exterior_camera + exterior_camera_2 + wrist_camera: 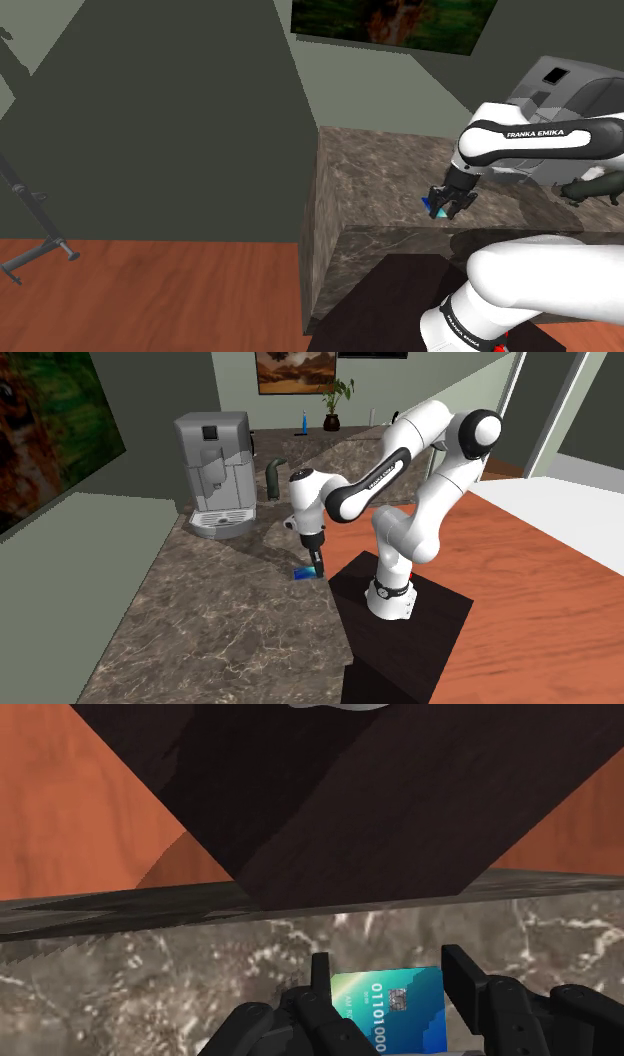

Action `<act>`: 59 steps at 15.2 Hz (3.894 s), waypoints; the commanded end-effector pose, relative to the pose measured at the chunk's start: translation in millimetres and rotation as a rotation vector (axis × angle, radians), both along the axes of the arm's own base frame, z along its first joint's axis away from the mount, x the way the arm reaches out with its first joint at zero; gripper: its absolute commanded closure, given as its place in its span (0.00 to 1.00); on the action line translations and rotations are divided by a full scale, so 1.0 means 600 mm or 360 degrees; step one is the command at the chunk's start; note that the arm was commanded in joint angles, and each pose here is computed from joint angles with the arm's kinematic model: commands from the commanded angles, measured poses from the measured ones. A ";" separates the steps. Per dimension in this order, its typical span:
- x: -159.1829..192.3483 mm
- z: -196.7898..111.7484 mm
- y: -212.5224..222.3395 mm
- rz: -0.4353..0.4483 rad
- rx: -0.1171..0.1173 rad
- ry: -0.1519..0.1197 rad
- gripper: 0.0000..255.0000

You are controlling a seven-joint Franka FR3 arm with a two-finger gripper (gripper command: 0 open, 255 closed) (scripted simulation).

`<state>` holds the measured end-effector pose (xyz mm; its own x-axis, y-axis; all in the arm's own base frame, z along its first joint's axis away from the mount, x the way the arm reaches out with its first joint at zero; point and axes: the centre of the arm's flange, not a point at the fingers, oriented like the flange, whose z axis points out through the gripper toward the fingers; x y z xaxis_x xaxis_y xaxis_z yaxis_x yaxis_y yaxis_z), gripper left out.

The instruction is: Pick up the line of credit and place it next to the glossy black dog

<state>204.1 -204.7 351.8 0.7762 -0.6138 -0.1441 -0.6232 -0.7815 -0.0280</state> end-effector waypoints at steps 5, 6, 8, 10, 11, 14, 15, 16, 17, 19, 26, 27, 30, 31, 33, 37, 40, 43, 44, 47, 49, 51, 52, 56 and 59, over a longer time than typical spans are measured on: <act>0.001 0.053 0.001 0.0000 0.0001 0.0001 1.00; 0.001 0.062 0.001 0.0000 0.0001 0.0001 1.00; 0.001 0.079 0.001 0.0000 0.0001 0.0001 1.00; 0.001 0.097 0.001 0.0000 0.0001 0.0001 1.00; 0.001 0.106 0.001 0.0000 0.0001 0.0001 1.00; 0.001 0.132 0.001 0.0000 0.0001 0.0001 1.00; 0.001 0.141 0.001 0.0000 0.0001 0.0001 1.00; 0.001 0.150 0.001 0.0000 0.0001 0.0001 1.00; 0.001 0.158 0.001 0.0000 0.0001 0.0001 1.00; 0.001 0.176 0.001 0.0000 0.0001 0.0001 1.00; 0.001 0.238 0.001 0.0000 0.0001 0.0001 1.00; 0.001 0.246 0.001 0.0000 0.0001 0.0001 1.00; 0.001 0.273 0.001 0.0000 0.0001 0.0001 1.00; 0.001 0.282 0.001 0.0000 0.0001 0.0001 1.00; 0.001 0.299 0.001 0.0000 0.0001 0.0001 1.00; 0.001 0.335 0.001 0.0000 0.0001 0.0001 1.00; 0.001 0.361 0.001 0.0000 0.0001 0.0001 1.00; 0.001 0.387 0.001 0.0000 0.0001 0.0001 1.00; 0.001 0.396 0.001 0.0000 0.0001 0.0001 1.00; 0.001 0.423 0.001 0.0000 0.0001 0.0001 1.00; -0.011 0.424 -0.017 0.0000 0.0001 0.0001 1.00; -0.036 0.424 -0.053 0.0000 0.0001 0.0001 1.00; -0.049 0.424 -0.071 0.0000 0.0001 0.0001 1.00; -0.099 0.424 -0.144 0.0000 0.0001 0.0001 1.00; -0.136 0.425 -0.198 0.0000 0.0001 0.0001 1.00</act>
<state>130.8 -309.3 607.6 0.7757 -0.6143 -0.1444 -0.6239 -0.7810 -0.0289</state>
